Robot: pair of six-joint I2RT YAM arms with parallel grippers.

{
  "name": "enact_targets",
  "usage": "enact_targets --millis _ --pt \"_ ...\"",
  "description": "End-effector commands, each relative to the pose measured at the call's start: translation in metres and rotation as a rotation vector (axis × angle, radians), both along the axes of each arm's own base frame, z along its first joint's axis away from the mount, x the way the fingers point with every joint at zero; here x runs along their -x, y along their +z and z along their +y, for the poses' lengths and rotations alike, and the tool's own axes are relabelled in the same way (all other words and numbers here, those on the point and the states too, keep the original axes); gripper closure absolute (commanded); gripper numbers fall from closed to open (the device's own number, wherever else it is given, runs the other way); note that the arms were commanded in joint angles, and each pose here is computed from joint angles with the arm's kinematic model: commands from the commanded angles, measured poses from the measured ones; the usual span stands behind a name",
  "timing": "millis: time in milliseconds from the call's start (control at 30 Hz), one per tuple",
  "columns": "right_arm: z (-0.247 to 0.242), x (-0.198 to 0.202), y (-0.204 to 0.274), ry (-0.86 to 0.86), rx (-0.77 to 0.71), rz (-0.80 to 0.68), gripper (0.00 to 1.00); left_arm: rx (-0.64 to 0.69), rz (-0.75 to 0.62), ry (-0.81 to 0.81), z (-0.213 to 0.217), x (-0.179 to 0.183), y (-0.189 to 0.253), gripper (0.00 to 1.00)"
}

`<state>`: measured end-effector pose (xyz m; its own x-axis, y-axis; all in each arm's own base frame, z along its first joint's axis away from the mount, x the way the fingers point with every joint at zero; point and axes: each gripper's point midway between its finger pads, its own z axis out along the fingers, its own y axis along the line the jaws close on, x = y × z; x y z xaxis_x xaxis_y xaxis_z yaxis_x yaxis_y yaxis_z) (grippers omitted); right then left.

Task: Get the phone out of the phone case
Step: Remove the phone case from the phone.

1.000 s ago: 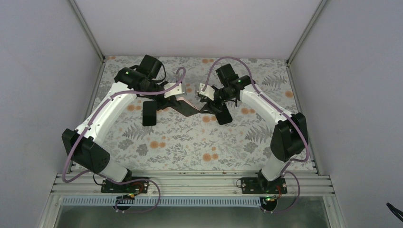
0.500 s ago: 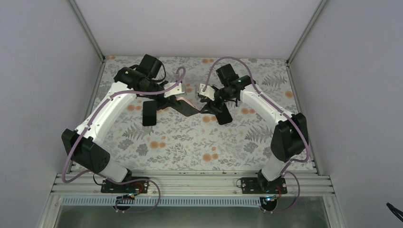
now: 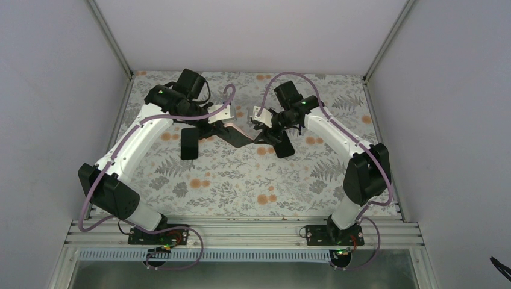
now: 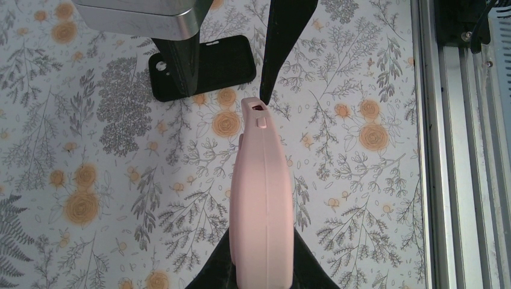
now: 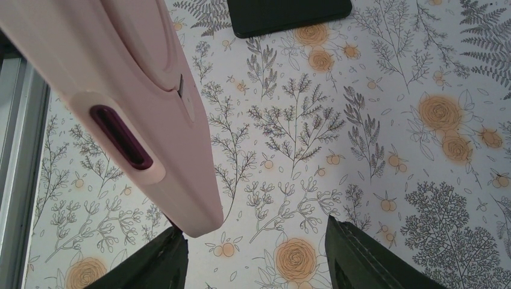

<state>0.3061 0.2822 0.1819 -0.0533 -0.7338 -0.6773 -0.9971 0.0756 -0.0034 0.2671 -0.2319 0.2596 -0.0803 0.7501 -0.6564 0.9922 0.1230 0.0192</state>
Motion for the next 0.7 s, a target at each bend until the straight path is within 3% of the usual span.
enact_targets --millis 0,667 --pt "0.001 -0.004 0.012 0.0 -0.031 -0.058 0.41 0.071 0.002 -0.056 -0.011 0.012 0.019 0.98" --pt "-0.002 0.001 0.025 0.002 -0.048 -0.072 0.42 0.064 -0.004 -0.048 -0.01 0.01 0.014 0.98"
